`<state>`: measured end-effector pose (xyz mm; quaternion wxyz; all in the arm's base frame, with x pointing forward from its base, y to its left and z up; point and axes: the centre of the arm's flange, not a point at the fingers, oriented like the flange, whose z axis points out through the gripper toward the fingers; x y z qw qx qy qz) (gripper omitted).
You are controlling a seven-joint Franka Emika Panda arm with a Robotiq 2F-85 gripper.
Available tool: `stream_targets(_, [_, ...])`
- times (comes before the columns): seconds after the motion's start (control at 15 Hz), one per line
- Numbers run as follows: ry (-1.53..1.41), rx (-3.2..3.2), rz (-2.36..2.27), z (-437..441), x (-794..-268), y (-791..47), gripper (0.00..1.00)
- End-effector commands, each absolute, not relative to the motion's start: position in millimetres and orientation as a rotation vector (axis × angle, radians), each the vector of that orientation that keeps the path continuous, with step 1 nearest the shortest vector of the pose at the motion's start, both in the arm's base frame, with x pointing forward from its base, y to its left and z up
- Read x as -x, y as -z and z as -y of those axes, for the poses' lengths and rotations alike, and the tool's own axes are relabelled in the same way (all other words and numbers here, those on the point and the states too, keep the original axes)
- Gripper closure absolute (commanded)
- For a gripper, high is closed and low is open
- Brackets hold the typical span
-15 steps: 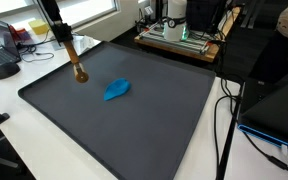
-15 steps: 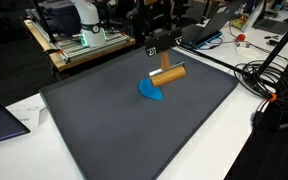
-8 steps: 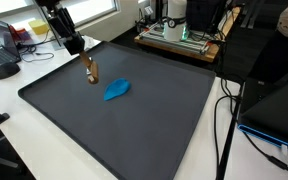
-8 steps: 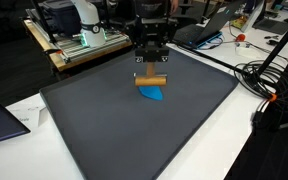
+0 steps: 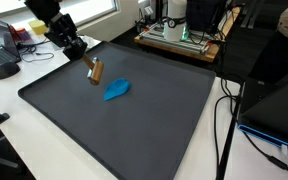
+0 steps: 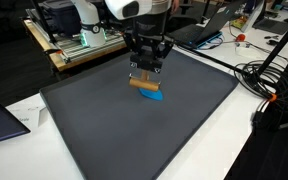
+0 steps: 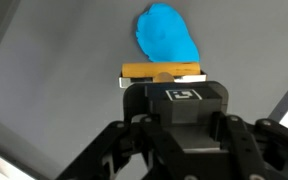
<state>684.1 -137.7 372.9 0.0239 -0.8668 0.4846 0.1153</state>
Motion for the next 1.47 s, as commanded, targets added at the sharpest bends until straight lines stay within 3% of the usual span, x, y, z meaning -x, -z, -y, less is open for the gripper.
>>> stream_targets(0.0, [-0.414, 2.560, -1.608, 165.0, -709.6, -364.8, 0.77])
stream_targets(0.87, [-0.626, 2.291, -1.771, 224.6, -726.4, -291.4, 0.77])
stream_targets(1.4, [-0.638, 2.279, -1.724, 230.8, -725.7, -292.7, 0.77])
